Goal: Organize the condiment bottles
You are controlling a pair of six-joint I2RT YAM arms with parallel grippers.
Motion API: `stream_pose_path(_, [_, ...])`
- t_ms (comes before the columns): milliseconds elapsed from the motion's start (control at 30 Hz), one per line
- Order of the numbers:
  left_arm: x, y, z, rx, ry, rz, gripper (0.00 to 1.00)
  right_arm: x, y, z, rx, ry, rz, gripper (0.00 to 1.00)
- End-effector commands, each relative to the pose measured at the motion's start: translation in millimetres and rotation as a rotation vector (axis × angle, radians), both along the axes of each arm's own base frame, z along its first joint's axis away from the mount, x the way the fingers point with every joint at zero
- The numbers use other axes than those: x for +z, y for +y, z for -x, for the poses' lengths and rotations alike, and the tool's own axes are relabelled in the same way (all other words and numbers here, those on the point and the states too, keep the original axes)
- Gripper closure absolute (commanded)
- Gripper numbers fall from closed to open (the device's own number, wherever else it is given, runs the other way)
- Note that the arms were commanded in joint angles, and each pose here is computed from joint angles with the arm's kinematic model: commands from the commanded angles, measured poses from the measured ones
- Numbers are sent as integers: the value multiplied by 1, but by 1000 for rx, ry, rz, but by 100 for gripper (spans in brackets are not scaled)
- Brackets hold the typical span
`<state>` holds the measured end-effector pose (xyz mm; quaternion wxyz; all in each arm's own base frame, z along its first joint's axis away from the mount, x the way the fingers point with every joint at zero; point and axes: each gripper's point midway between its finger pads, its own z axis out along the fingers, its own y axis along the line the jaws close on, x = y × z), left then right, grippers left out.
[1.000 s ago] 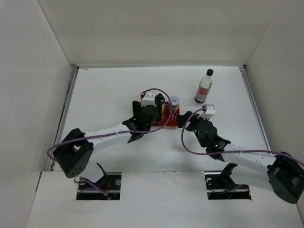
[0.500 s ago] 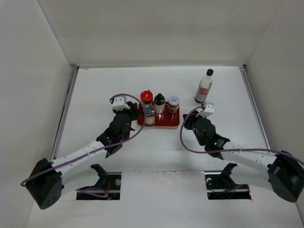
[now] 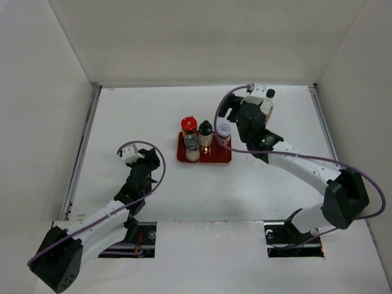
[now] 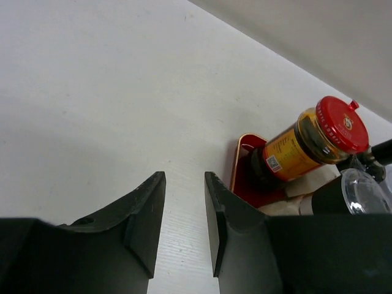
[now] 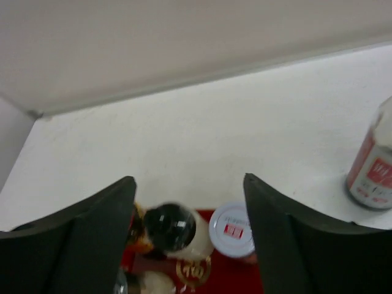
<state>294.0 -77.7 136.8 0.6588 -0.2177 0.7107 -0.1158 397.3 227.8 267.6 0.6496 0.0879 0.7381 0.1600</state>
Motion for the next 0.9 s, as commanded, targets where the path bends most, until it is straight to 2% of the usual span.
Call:
stream_pose_path(0, [37,1,-1,-1,-143,130,69,41,-44,-32,-148,-37,103,16])
stream_pose_path(133, [39,1,0,-9,-153,136,64,62,-91,-53,-281,-23,192,5])
stream_pose_path(333, [36,-12,-2,-51,-130,128,60,59,-152,-68,-392,50,296,0])
stream_pose_path(433, [36,-13,-3,-56,-131,132,57,48,-169,-74,-395,93,316,0])
stream_pose_path(700, [30,-15,-6,-57,-112,120,54,22,-174,-91,-328,149,299,0])
stream_pose_path(800, [29,-14,-7,-55,-108,117,54,9,-170,-99,-306,167,293,6])
stream_pose_path(867, [30,-16,-6,-63,-112,121,53,3,-172,-103,-319,174,290,15])
